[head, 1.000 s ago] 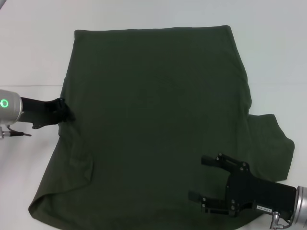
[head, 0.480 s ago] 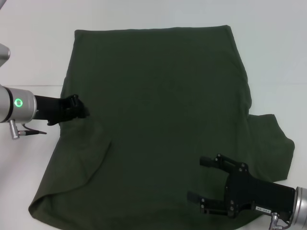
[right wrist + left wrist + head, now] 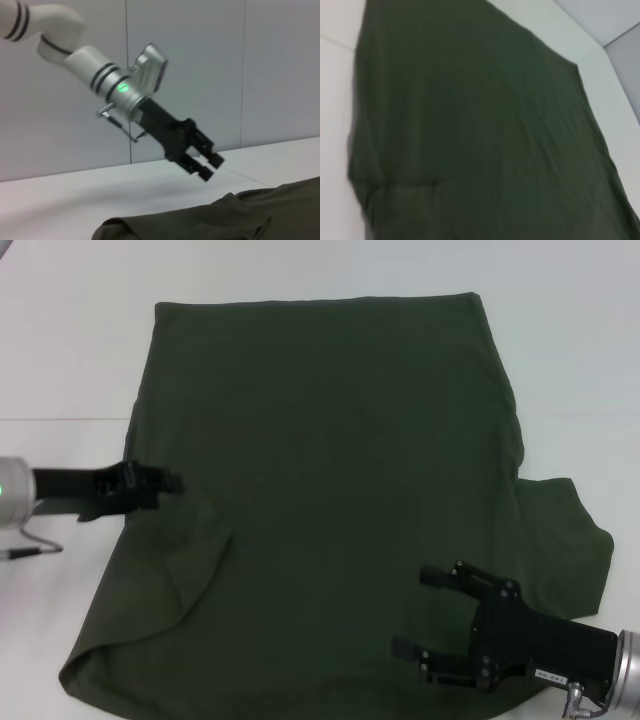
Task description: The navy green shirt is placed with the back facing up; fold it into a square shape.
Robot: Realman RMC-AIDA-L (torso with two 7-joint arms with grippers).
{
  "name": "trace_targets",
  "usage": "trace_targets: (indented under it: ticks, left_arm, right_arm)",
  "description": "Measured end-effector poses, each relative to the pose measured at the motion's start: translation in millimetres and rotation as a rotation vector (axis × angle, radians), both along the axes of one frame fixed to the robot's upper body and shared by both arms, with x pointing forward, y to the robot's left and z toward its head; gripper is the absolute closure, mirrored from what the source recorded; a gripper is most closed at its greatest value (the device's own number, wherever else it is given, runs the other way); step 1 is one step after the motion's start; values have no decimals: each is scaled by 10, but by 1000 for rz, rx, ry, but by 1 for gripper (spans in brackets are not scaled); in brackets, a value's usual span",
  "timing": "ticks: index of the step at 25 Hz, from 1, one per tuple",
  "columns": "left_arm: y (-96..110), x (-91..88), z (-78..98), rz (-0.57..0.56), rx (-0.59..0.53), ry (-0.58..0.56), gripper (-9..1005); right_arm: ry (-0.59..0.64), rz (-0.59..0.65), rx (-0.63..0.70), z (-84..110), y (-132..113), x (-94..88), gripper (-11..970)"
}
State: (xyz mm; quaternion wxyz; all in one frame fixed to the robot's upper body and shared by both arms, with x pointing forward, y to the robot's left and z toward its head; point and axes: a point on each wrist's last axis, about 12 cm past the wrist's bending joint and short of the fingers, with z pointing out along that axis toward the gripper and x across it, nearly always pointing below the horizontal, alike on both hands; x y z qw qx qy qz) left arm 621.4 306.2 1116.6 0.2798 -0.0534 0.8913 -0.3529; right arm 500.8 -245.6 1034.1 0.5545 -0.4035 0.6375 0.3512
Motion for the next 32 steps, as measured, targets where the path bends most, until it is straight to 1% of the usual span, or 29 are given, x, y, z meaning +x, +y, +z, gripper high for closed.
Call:
trace_targets:
  ticks: [4, 6, 9, 13, 15, 17, 20, 24, 25, 26, 28, 32]
  left_arm:
    - [124, -149, -17, -51, -33, -21, 549]
    - [186, -221, -10, -100, -31, -58, 468]
    - [235, -312, -32, -169, -8, -118, 369]
    - [249, -471, -84, -330, 56, -246, 250]
    - [263, -543, -104, -384, 84, -301, 190]
    - [268, -609, -127, -431, 108, -350, 158]
    - [262, -742, -187, -546, 150, -437, 109]
    - [252, -942, -283, -645, 188, -552, 113]
    - [254, -984, -303, -654, 205, -575, 114]
    - [254, -984, -303, -654, 205, -575, 116]
    - [274, -1095, -354, -649, 250, -599, 118]
    - [278, -1144, -369, -651, 244, -606, 121]
  right_arm:
    - [26, -16, 21, 10, -11, 11, 26]
    - [31, -23, 19, 11, -21, 21, 26]
    - [40, -34, 17, 6, -40, 28, 27]
    - [67, -52, 31, 7, -65, 30, 27]
    - [79, -60, 38, 9, -78, 31, 27]
    - [101, -70, 51, 23, -108, 38, 28]
    - [140, -86, 66, 66, -175, 64, 28]
    - [151, -98, 70, 113, -264, 55, 28]
    - [148, -99, 67, 121, -281, 48, 27]
    - [145, -99, 65, 129, -297, 44, 27]
    - [146, -102, 64, 142, -318, 44, 27]
    - [169, -107, 57, 217, -381, 80, 28]
